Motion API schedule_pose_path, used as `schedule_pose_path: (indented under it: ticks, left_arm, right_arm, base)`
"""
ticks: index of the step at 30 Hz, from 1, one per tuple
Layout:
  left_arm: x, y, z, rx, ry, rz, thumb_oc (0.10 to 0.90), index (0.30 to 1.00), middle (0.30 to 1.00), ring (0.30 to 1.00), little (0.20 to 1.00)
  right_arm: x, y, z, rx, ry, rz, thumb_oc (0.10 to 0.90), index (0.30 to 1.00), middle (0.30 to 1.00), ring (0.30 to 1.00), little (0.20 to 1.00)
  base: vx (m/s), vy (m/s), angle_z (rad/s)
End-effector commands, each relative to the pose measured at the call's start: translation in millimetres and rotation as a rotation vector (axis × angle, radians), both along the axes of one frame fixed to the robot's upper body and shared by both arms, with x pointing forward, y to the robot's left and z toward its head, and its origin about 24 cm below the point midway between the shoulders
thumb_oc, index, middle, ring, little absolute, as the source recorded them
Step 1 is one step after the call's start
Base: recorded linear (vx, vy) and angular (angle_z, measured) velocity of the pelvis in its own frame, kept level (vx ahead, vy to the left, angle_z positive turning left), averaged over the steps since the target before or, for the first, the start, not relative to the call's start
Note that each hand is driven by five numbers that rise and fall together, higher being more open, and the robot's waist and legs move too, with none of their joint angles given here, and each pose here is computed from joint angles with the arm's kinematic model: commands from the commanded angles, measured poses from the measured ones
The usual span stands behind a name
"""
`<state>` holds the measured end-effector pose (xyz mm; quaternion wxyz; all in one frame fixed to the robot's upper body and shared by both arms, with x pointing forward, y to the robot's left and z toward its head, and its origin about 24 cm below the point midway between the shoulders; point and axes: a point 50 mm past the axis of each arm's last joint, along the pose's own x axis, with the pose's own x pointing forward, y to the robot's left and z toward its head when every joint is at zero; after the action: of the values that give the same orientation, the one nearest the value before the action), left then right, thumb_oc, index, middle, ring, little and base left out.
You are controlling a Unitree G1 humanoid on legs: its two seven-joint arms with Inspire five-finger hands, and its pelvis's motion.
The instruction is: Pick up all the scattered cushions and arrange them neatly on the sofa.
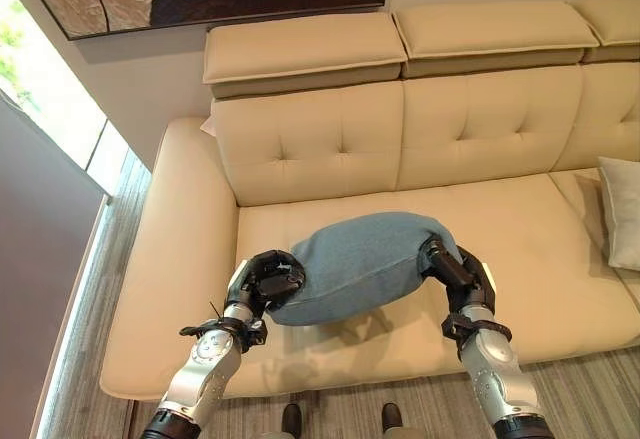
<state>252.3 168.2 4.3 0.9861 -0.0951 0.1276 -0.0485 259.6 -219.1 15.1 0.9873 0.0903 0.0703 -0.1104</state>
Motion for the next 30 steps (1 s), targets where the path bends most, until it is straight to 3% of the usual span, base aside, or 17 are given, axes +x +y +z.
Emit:
schedule_pose_path:
  ticks: [1, 5, 13, 17, 30]
  left_arm:
    - [20, -35, 101, -0.184, -0.541, -0.088, 0.4, 0.3, 0.3, 0.3, 0.3]
    - [20, -36, 104, -0.189, -0.559, -0.073, 0.4, 0.3, 0.3, 0.3, 0.3]
    - [22, -30, 116, -0.02, -0.642, -0.074, 0.4, 0.3, 0.3, 0.3, 0.3]
    - [24, -22, 141, 0.28, -0.825, -0.073, 0.4, 0.3, 0.3, 0.3, 0.3]
    - [16, -1, 125, 0.338, -0.775, 0.028, 0.4, 0.3, 0.3, 0.3, 0.3]
  right_arm:
    - [23, 38, 105, -0.122, -0.533, 0.178, 0.4, 0.3, 0.3, 0.3, 0.3]
    - [22, 39, 113, -0.167, -0.572, 0.189, 0.4, 0.3, 0.3, 0.3, 0.3]
    - [18, 32, 107, -0.222, -0.548, 0.177, 0.4, 0.3, 0.3, 0.3, 0.3]
    - [14, 28, 109, -0.249, -0.567, 0.175, 0.4, 0.3, 0.3, 0.3, 0.3]
    - [6, 26, 100, -0.272, -0.538, 0.189, 0.4, 0.3, 0.3, 0.3, 0.3]
  base:
    - [0.05, -0.171, 0.01]
    - [0.03, -0.127, -0.02]
    - [0.05, -0.061, 0.01]
    - [0.1, -0.01, 0.0]
    - [-0.01, -0.092, -0.1]
